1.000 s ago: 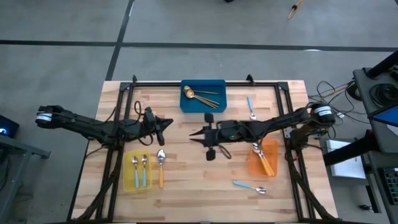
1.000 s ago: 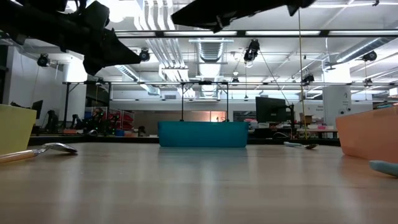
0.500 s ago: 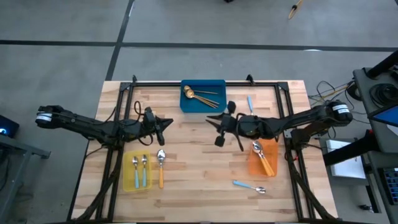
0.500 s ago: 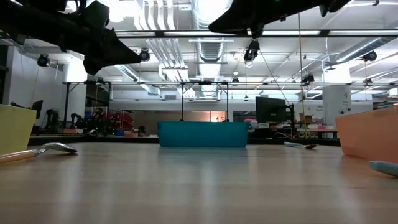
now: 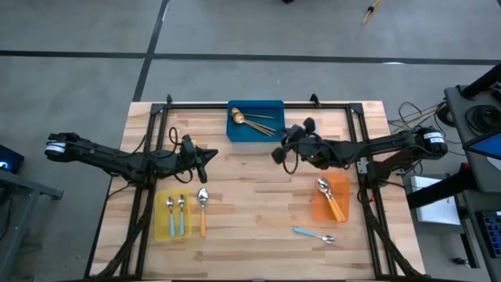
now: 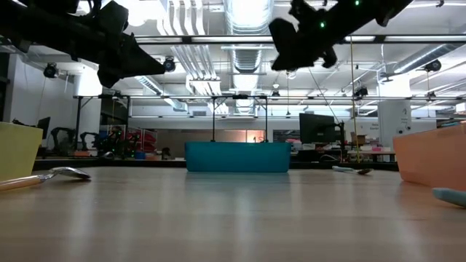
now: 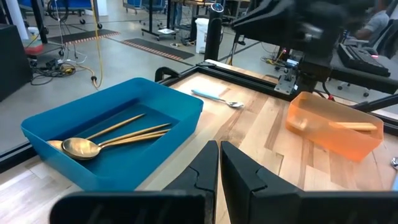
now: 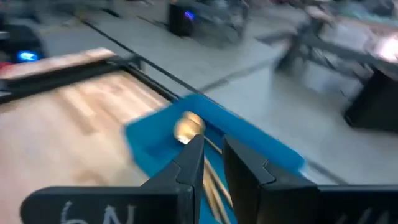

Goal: Sort silverware by color (type)
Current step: Put the blue spoon into the yellow bin

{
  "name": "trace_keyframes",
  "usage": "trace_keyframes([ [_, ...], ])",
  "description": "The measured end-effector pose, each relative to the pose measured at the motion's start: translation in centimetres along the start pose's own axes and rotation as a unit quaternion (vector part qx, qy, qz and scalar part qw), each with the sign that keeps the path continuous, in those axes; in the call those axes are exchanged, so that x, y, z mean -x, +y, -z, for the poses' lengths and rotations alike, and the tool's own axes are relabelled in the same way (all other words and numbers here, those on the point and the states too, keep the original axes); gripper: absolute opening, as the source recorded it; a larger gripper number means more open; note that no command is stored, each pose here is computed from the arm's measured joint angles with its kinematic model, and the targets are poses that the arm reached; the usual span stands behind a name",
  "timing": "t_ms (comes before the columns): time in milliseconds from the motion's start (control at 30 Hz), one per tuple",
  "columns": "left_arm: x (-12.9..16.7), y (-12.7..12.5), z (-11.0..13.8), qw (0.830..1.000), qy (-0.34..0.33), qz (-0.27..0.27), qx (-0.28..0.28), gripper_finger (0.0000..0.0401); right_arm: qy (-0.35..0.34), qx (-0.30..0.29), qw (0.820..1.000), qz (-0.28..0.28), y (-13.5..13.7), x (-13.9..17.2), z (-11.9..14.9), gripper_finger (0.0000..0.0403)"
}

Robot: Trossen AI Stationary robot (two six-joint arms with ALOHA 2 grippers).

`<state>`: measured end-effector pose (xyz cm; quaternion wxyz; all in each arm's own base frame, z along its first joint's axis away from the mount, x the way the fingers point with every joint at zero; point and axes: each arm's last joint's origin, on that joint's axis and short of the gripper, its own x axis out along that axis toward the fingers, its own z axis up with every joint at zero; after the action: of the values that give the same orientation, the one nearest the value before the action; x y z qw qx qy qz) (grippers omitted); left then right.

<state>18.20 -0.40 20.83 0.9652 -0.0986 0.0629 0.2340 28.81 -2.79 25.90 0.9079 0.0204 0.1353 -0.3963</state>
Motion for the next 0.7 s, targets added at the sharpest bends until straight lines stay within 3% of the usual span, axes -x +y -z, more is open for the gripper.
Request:
trace_keyframes([
  [167, 0.0, 0.0, 0.0, 1.000, 0.000, 0.000, 0.001, 0.0000, 0.055, -0.062, 0.995, 0.059, -3.3, -0.8, 0.2, 0.0033],
  [333, 0.0, 0.0, 0.0, 1.000, 0.000, 0.000, 0.001, 0.0000, 0.119, -0.116, 0.983, 0.074, -6.3, -1.6, 0.6, 0.0026],
  [700, 0.0, 0.0, 0.0, 1.000, 0.000, 0.000, 0.001, 0.0000, 0.216, -0.178, 0.947, 0.155, -9.9, -2.3, 2.5, 0.0028],
])
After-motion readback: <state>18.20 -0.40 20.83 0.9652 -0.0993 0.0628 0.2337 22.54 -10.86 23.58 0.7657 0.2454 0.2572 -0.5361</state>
